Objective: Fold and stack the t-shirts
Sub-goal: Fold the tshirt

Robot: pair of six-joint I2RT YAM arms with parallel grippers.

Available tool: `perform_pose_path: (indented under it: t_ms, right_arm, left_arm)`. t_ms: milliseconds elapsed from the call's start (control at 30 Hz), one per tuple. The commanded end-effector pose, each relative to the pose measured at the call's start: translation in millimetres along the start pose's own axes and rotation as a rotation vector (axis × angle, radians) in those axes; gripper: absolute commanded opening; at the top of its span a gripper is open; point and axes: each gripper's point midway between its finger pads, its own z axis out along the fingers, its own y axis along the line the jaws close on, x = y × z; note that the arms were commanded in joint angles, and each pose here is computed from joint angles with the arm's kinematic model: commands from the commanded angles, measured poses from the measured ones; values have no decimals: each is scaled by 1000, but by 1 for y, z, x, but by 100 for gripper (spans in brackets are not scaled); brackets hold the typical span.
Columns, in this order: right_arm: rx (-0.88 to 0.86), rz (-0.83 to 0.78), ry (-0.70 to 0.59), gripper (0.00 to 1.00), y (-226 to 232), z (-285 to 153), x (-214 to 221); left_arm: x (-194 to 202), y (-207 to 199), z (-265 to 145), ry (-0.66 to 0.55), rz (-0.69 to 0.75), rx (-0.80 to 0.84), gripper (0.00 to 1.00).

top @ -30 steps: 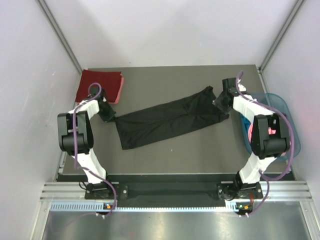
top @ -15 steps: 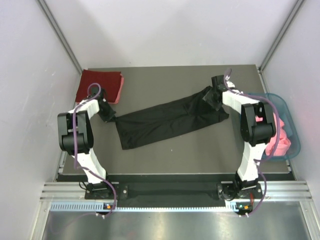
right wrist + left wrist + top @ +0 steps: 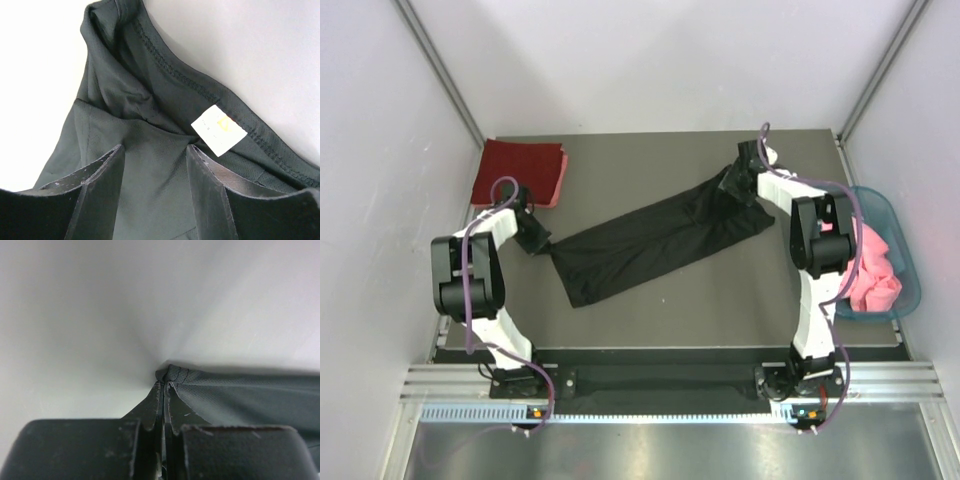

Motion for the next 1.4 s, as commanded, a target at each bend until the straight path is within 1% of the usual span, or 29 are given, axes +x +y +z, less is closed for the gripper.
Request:
perform_pose_path:
  t_ms: [0, 33, 100, 233, 300, 367, 567, 733, 767, 867, 900, 933, 967, 1067, 1100, 1133, 1167, 1200, 1233, 1267, 1300, 1333, 1367]
  right_arm:
    - [-58, -61, 14, 53, 15, 21, -2]
    - [-51, -70, 34, 53, 14, 29, 4]
    - [-78, -84, 33, 53, 22, 32, -1]
    - [-105, -92, 50, 53, 27, 45, 3]
    - [-166, -96, 55, 53, 40, 46, 2]
    - [-185, -105, 68, 54, 44, 54, 6]
    - [-303, -149, 61, 54, 76, 65, -8]
    - [-357, -185, 81, 55, 85, 78, -2]
    - [-382, -190, 68, 55, 89, 78, -5]
    - [-454, -214, 81, 55, 101, 74, -2]
    - [-469, -227, 89, 55, 103, 71, 0]
    - [-475, -232, 85, 56, 106, 67, -3]
    - [-477, -244, 81, 56, 107, 64, -4]
    - [-483, -253, 49, 57, 112, 43, -18]
    - [-484, -256, 46, 57, 112, 37, -18]
    - [-503, -259, 14, 58, 119, 20, -31]
    - [-502, -261, 10, 59, 118, 14, -33]
    - [-499, -260, -3, 59, 119, 6, -39]
    - [-499, -256, -24, 59, 120, -10, -51]
    - [-497, -255, -36, 59, 119, -18, -56]
    - [-485, -252, -33, 60, 114, -22, -56]
    - [-491, -250, -49, 61, 115, -39, -63]
    - [-476, -246, -38, 61, 108, -41, -61]
  left_arm:
    - [20, 11, -10, 50, -31, -23, 0]
    - [26, 13, -11, 60, -38, -23, 0]
    - [31, 11, -10, 64, -59, 1, 0]
    - [50, 12, -11, 90, -107, 41, 0]
    - [56, 11, -12, 98, -123, 54, 0]
    - [62, 12, -12, 102, -127, 54, 0]
    - [80, 16, -15, 94, -162, 56, 0]
    - [96, 21, -16, 101, -204, 48, 0]
    - [98, 17, -19, 88, -199, 64, 0]
    - [101, 14, -24, 66, -207, 69, 0]
    - [102, 13, -25, 64, -210, 71, 1]
    - [102, 14, -28, 64, -209, 69, 5]
    - [100, 14, -29, 60, -206, 63, 15]
    - [96, 19, -31, 55, -192, 20, 26]
    - [94, 20, -31, 53, -179, 8, 32]
    - [82, 18, -32, 19, -168, -7, 34]
    - [79, 22, -35, 16, -158, -38, 36]
    - [74, 22, -37, 6, -124, -45, 39]
    - [56, 16, -42, -37, -100, -55, 40]
    - [51, 15, -46, -42, -68, -61, 43]
    - [44, 7, -49, -47, 30, -26, 42]
    - [35, -8, -56, -59, 73, 31, 43]
    - [33, -18, -59, -56, 108, 77, 45]
